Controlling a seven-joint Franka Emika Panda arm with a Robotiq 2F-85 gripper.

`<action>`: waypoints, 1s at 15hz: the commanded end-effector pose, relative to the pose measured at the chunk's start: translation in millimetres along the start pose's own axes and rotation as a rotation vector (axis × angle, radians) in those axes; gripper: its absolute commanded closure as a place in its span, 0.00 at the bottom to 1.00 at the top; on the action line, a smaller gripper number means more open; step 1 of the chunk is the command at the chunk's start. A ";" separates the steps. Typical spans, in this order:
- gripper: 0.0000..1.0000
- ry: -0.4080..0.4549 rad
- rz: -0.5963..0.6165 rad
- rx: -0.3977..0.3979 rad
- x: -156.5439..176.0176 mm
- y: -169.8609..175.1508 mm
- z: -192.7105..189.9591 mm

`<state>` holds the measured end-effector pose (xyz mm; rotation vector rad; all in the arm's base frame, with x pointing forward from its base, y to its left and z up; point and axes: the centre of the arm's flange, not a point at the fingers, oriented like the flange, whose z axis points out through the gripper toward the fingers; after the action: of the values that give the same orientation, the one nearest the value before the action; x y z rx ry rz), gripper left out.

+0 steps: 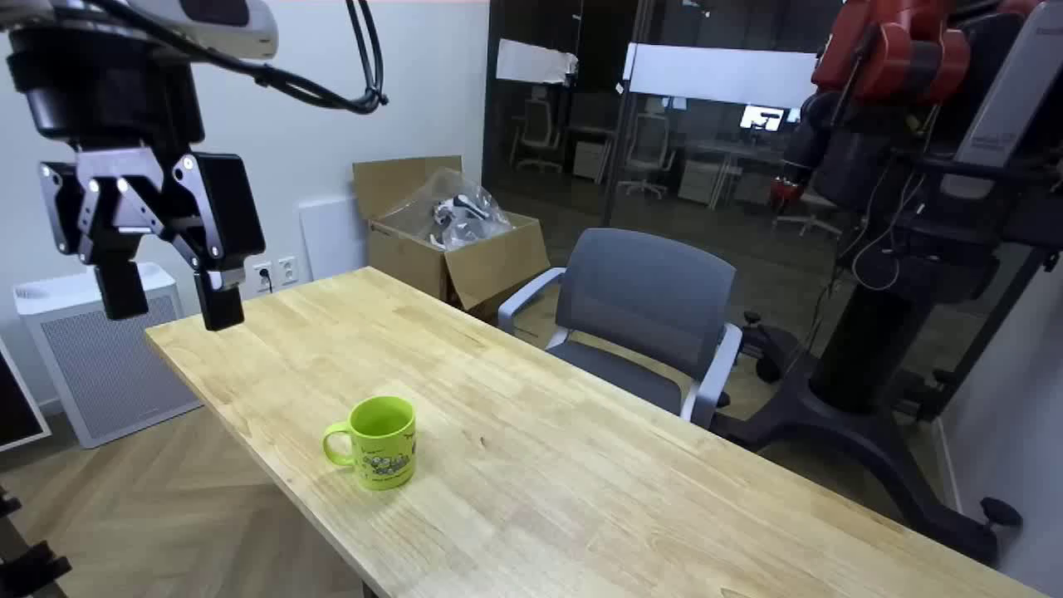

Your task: Pick up the cup from the table and move it slightly forward.

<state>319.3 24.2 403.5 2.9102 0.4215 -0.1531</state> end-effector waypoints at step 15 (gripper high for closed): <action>0.00 0.146 0.128 -0.005 4.1 2.4 -4.9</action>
<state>322.6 24.7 405.3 2.9202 0.3829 -0.0927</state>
